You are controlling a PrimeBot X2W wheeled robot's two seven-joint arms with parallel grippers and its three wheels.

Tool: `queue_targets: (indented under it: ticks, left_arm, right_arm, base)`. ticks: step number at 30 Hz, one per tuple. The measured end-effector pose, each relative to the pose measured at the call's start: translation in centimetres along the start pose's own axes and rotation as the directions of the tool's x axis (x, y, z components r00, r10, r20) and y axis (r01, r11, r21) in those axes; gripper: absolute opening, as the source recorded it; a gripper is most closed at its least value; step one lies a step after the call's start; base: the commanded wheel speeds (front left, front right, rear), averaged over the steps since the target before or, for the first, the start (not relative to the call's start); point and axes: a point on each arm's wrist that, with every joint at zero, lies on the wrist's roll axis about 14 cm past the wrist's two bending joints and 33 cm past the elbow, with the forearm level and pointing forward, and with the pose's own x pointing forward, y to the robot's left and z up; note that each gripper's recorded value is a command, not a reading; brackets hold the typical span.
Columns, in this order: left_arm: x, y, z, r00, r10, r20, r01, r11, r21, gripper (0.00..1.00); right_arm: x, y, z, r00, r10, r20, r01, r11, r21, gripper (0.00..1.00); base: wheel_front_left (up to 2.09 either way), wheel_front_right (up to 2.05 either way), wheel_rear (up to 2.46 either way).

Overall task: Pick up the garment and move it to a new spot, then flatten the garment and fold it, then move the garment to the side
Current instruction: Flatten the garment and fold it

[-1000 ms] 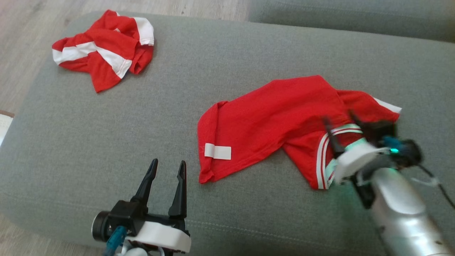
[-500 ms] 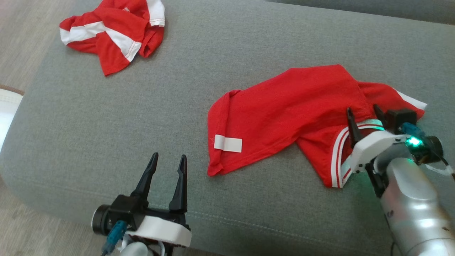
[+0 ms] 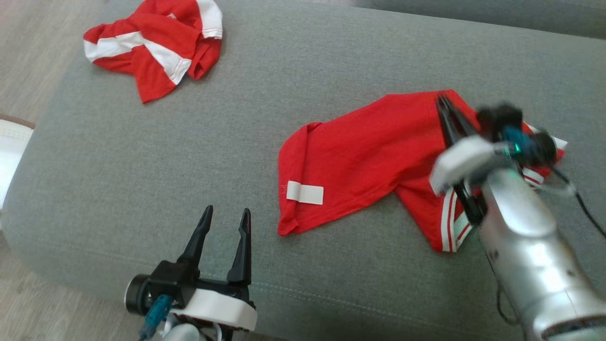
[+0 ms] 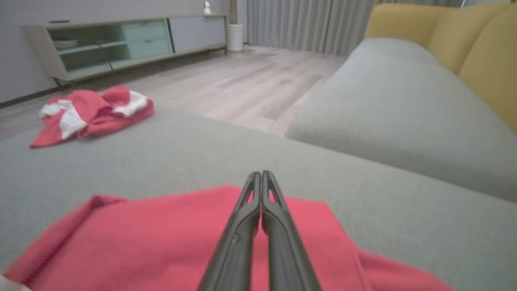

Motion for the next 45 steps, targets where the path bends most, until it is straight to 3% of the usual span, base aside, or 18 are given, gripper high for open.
queue_targets:
  ticks: [5, 13, 14, 16, 17, 18, 27, 33, 40, 44, 45]
  left_arm:
    - [-0.3, 0.1, 0.0, 1.0, 0.012, 0.003, -0.012, 1.0, -0.011, 1.0]
    - [-0.6, 0.9, 0.4, 0.999, 0.038, 0.02, -0.038, 0.999, -0.02, 1.0]
    - [-0.6, 0.9, 0.4, 0.999, 0.038, 0.02, -0.038, 0.999, -0.021, 1.0]
    - [-0.4, 0.8, 0.5, 0.999, 0.033, 0.025, -0.033, 0.999, -0.02, 1.0]
    - [-0.3, 0.7, 0.4, 0.999, 0.029, 0.024, -0.029, 0.999, -0.02, 1.0]
    - [-0.2, 0.5, 0.3, 0.999, 0.024, 0.021, -0.024, 1.0, -0.02, 1.0]
    - [0.6, -0.3, -0.4, 1.0, -0.004, -0.004, 0.004, 1.0, -0.021, 1.0]
    - [0.6, -0.2, -0.7, 1.0, -0.002, -0.015, 0.002, 1.0, -0.02, 1.0]
    - [0.5, 0.0, -0.6, 1.0, 0.003, -0.012, -0.004, 1.0, -0.017, 1.0]
    - [0.4, -0.1, -0.6, 1.0, 0.001, -0.011, -0.001, 1.0, -0.016, 1.0]
    - [0.4, -0.1, -0.6, 1.0, 0.0, -0.012, 0.0, 1.0, -0.017, 1.0]
  right_arm:
    - [2.2, 2.1, 5.4, 0.99, 0.069, 0.122, -0.065, 0.997, -0.032, 0.0]
    - [2.0, -0.6, 3.8, 0.998, 0.016, 0.06, -0.014, 0.999, -0.037, 0.0]
    - [1.7, -1.3, 3.1, 0.999, -0.001, 0.038, 0.002, 0.999, -0.032, 0.13]
    - [0.8, -2.7, 1.0, 0.999, -0.035, -0.02, 0.034, 0.999, -0.023, 0.56]
    - [0.3, -3.2, -0.2, 0.997, -0.05, -0.056, 0.049, 0.999, -0.017, 0.95]
    - [-0.1, -3.7, -1.3, 0.994, -0.062, -0.089, 0.062, 0.998, -0.01, 1.0]
    - [-2.2, -5.9, -5.3, 0.971, -0.118, -0.209, 0.123, 0.992, 0.01, 1.0]
    - [-3.3, -5.5, -8.5, 0.944, -0.108, -0.312, 0.128, 0.991, 0.043, 1.0]
    - [-2.3, -1.4, -7.9, 0.958, -0.02, -0.285, 0.05, 0.994, 0.1, 1.0]
    - [-2.2, -1.0, -7.7, 0.96, -0.008, -0.28, 0.04, 0.993, 0.11, 1.0]
    - [-2.2, -1.1, -7.6, 0.96, -0.009, -0.28, 0.041, 0.993, 0.11, 0.95]
  base:
    - [0.0, 0.0, 0.0]
    - [0.0, 0.0, 0.0]
    - [0.0, 0.0, 0.0]
    - [0.0, 0.0, 0.0]
    - [0.0, 0.0, 0.0]
    - [0.0, 0.0, 0.0]
    - [0.0, 0.0, 0.0]
    - [0.0, 0.0, 0.0]
    - [0.0, 0.0, 0.0]
    - [0.0, 0.0, 0.0]
    - [0.0, 0.0, 0.0]
